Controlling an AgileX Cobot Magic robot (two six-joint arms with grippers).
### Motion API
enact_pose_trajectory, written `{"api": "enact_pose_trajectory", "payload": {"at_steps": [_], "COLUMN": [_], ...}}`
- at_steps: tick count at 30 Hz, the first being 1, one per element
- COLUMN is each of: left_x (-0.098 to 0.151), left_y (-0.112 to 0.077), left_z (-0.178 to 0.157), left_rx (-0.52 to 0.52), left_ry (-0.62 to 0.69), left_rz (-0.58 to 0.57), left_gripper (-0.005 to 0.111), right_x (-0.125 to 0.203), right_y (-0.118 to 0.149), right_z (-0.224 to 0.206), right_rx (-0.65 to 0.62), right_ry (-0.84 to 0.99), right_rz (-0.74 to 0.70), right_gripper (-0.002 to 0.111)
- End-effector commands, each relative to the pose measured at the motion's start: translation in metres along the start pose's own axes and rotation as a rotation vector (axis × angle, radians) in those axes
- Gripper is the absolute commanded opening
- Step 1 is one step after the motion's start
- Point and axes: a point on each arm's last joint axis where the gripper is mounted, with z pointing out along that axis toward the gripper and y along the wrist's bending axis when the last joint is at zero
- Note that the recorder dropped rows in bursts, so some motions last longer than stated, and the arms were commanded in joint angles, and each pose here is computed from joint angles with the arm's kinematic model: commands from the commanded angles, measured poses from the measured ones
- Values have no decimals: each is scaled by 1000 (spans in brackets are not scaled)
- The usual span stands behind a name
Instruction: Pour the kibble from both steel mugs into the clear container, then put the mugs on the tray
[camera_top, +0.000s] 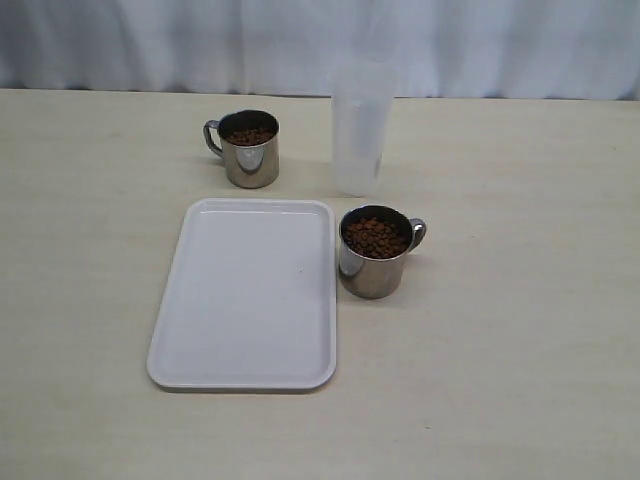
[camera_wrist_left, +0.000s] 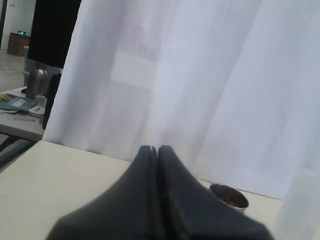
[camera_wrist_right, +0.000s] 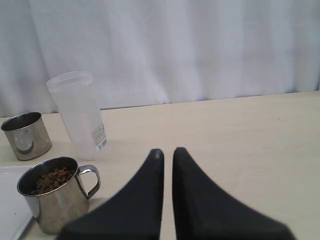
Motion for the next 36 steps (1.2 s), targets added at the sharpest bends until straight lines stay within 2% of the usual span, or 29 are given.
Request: {"api": "enact_pose_trajectory", "payload": {"at_steps": [1, 4, 7, 12, 19, 26, 33, 36], "left_x": [0, -5, -5, -9, -15, -8, -12, -16], "left_y": [0, 0, 0, -1, -3, -1, -3, -12], "left_z": [0, 0, 1, 16, 58, 83, 87, 88], "left_rx": [0, 3, 1, -24, -75, -96, -74, 4], "left_ry": [-8, -62, -58, 30, 243, 329, 282, 226], "left_rz": [-116, -100, -76, -8, 33, 57, 91, 102], "left_gripper": [0, 0, 0, 0, 0, 0, 0, 0], "right_x": [1, 1, 1, 1, 1, 1, 1, 1], "right_y": [0, 0, 0, 0, 0, 0, 0, 0], "right_z": [0, 0, 0, 0, 0, 0, 0, 0], "right_rx": [-4, -4, -4, -4, -4, -4, -4, -4], "right_ry": [4, 4, 4, 4, 4, 4, 4, 4], "right_rz": [2, 2, 2, 2, 2, 2, 2, 2], "right_gripper": [5, 5, 5, 5, 5, 5, 5, 5]}}
